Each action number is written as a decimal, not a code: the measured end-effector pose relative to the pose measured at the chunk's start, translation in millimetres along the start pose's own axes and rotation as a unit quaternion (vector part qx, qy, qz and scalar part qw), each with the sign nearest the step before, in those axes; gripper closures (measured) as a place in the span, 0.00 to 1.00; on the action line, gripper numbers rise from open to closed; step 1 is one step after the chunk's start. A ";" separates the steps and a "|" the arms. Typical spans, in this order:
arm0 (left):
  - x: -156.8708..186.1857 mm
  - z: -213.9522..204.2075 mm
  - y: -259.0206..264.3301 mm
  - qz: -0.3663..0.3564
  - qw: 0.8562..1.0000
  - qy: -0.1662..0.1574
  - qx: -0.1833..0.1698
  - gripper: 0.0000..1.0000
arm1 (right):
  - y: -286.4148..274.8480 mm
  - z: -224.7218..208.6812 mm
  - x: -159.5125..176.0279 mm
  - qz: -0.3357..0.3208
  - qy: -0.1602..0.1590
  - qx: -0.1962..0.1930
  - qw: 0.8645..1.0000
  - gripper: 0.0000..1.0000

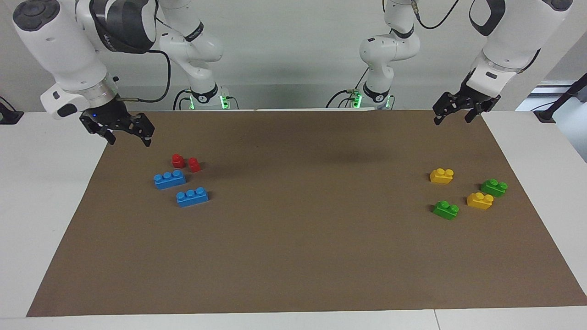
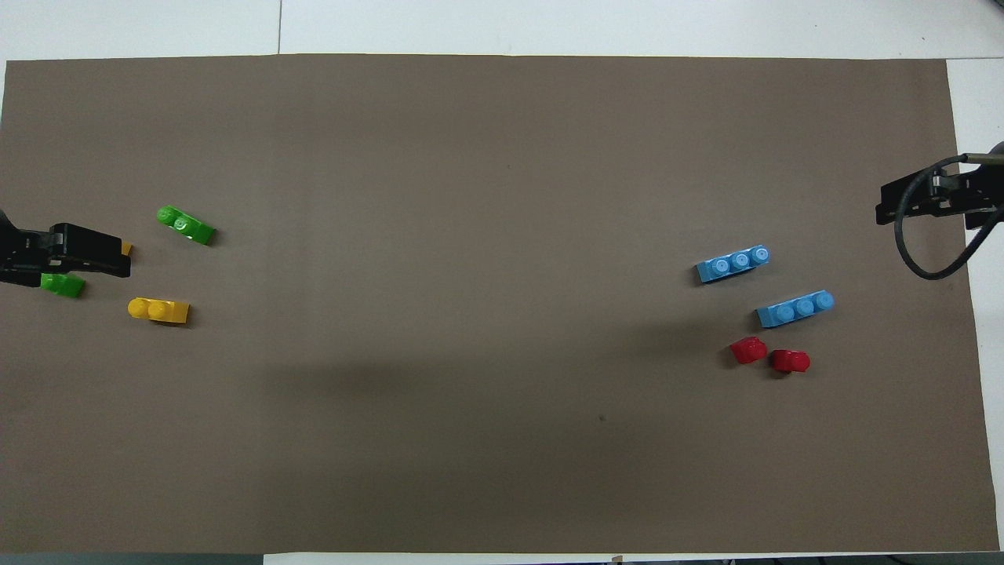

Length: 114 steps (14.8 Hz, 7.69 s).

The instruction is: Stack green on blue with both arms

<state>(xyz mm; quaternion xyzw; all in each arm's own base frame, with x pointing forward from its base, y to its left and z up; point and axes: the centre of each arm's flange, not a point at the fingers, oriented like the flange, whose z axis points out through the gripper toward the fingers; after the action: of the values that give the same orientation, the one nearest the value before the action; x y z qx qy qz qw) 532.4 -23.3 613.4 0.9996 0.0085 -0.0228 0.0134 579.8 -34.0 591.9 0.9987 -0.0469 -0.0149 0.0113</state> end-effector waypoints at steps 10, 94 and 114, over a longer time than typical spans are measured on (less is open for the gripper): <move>-0.2 0.1 0.0 0.000 1.000 -0.001 0.000 0.00 | 0.0 0.0 0.0 0.000 0.000 0.000 1.000 0.00; 131.8 285.4 -83.5 -0.507 0.860 0.044 -0.024 0.66 | -9.7 249.1 42.5 0.592 -0.154 0.161 0.775 0.66; 33.2 125.4 149.6 -0.656 0.754 0.017 -0.002 0.66 | -347.0 202.9 -60.9 0.642 -0.137 0.168 0.735 0.66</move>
<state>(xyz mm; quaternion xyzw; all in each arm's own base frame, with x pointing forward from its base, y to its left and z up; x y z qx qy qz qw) 562.4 -175.7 490.6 0.7487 0.6629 -0.0086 -0.0030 545.4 312.8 382.5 0.7042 -0.6798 -0.1328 -0.1561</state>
